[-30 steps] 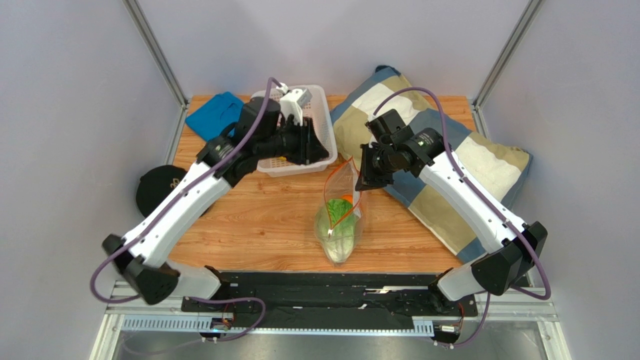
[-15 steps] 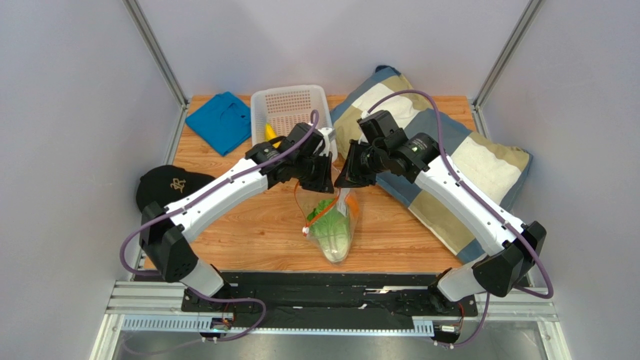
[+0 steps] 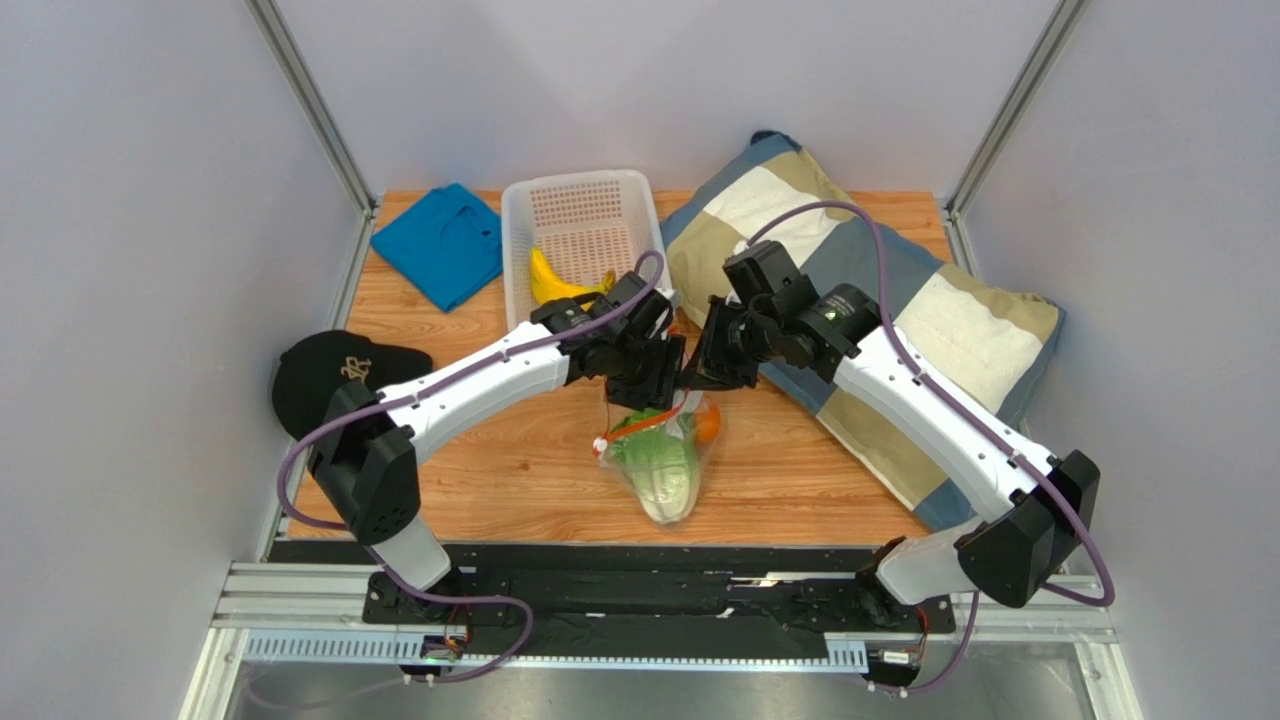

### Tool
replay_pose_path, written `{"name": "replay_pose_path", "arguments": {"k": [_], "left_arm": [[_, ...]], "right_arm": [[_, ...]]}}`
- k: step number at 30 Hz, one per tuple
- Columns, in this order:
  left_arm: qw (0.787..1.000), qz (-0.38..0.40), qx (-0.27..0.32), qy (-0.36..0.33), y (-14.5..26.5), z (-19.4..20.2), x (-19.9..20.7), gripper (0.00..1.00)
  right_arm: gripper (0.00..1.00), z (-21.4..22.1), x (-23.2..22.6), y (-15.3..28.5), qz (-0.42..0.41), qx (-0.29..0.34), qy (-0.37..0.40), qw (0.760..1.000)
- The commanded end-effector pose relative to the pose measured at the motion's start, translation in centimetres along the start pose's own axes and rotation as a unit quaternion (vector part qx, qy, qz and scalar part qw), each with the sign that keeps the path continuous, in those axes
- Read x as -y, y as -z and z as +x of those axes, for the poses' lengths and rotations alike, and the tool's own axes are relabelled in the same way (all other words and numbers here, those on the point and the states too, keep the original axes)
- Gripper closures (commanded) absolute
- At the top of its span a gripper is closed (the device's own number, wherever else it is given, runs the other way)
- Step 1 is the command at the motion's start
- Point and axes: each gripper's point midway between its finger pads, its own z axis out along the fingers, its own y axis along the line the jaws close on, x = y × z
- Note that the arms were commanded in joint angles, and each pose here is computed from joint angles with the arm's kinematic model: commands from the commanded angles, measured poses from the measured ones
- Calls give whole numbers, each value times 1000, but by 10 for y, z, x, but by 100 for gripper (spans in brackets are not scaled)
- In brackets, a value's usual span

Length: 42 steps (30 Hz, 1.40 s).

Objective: Open the zip-top bag and remove the fake food

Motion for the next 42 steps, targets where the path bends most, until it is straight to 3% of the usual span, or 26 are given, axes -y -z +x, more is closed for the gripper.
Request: {"name": "replay_pose_path", "arguments": {"k": [1,7,14,18,19,20,22,23,25,26,29,33,37,38,40,42], "left_arm": [[1000,4,-13,3,-20,9,8,36],[999,-12,-47,1,-40,33,4,31],[996,-62,-58,-17,-52,50,-22,35],[996,-43,-73,-13,-68,62,-20,32],[996,-43,-79,-10,-72,65,-21,35],[996,-40,-75,-14,-73,63,-19,51],[997,-39,-56,-24,-69,54,-18,64],[997,-39,-49,-34,-65,50,-18,76],[998,-35,-21,-48,-50,38,-13,84],[998,-34,-11,-60,-44,33,-13,93],[996,-18,23,-79,-19,15,0,100],[991,53,56,-112,16,0,32,100],[985,89,113,-94,58,-17,50,100],[984,92,123,-87,63,-21,53,100],[985,88,132,-60,69,-28,53,100],[987,67,137,-52,66,-32,47,100]], "right_arm": [[100,4,-5,8,-27,11,-5,1000],[100,6,4,10,-16,17,2,1000],[100,14,17,7,-2,10,2,1000],[100,16,20,7,-1,10,2,1000],[100,16,20,7,-1,10,4,1000],[100,16,21,7,1,10,4,1000],[100,15,25,7,8,15,9,1000],[100,16,27,7,11,15,9,1000],[100,16,30,7,17,16,16,1000],[100,16,32,7,20,17,19,999],[100,14,37,7,28,22,39,999],[100,11,35,11,27,23,97,995],[100,11,29,17,19,13,135,991],[90,11,27,18,12,10,142,990],[86,14,26,21,8,7,145,989],[64,15,22,25,0,6,128,992]]}}
